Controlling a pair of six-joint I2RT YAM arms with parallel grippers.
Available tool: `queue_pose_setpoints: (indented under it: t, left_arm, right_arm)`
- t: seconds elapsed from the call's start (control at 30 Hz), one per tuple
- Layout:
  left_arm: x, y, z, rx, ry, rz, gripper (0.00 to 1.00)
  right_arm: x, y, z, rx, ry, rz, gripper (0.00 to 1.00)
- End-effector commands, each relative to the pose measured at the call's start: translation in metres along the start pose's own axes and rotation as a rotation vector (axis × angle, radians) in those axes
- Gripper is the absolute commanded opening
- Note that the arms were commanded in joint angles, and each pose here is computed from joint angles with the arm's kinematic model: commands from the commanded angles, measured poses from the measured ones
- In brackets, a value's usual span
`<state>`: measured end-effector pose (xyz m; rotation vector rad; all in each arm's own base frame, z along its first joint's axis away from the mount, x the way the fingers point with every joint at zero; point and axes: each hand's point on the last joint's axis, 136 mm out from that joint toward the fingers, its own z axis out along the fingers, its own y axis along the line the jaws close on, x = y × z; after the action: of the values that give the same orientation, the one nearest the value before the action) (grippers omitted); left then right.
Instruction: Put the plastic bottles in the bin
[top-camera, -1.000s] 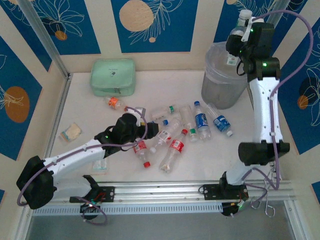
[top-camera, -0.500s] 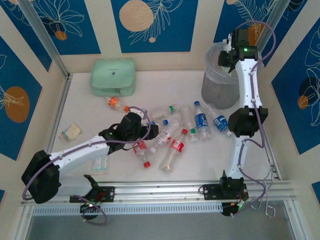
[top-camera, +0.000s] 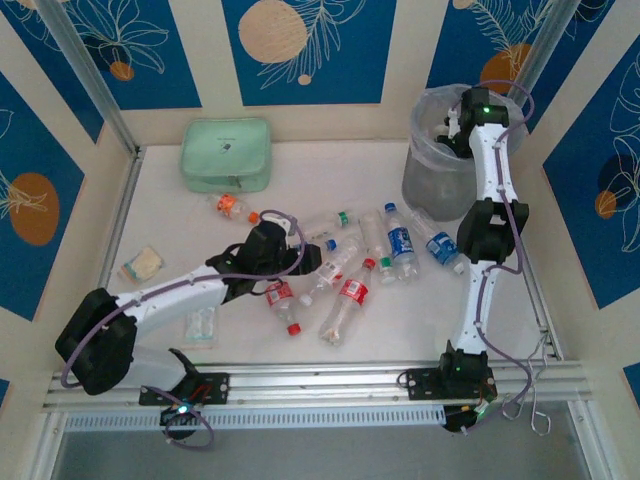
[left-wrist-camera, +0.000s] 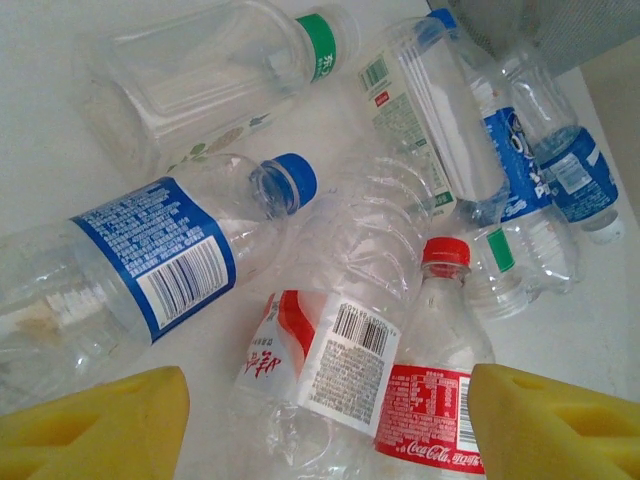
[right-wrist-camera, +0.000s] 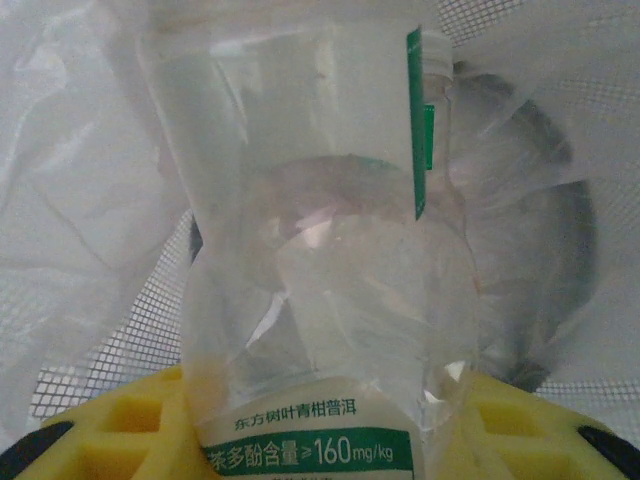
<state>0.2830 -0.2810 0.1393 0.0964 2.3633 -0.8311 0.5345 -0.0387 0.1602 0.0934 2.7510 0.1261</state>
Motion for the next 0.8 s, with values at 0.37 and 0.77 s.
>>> queue_pose_setpoints:
  t: [0.37,0.77]
  left_arm:
    - [-0.011,0.005,-0.009,-0.051,0.004,0.041,0.75]
    - [-0.02,0.011,-0.03,-0.163,0.066,0.236,0.88]
  right_arm:
    - [0.022,-0.002,-0.002,-0.087,0.092,0.128,0.76]
    - [-0.007,0.001,-0.135,-0.058,-0.181,0.164,0.99]
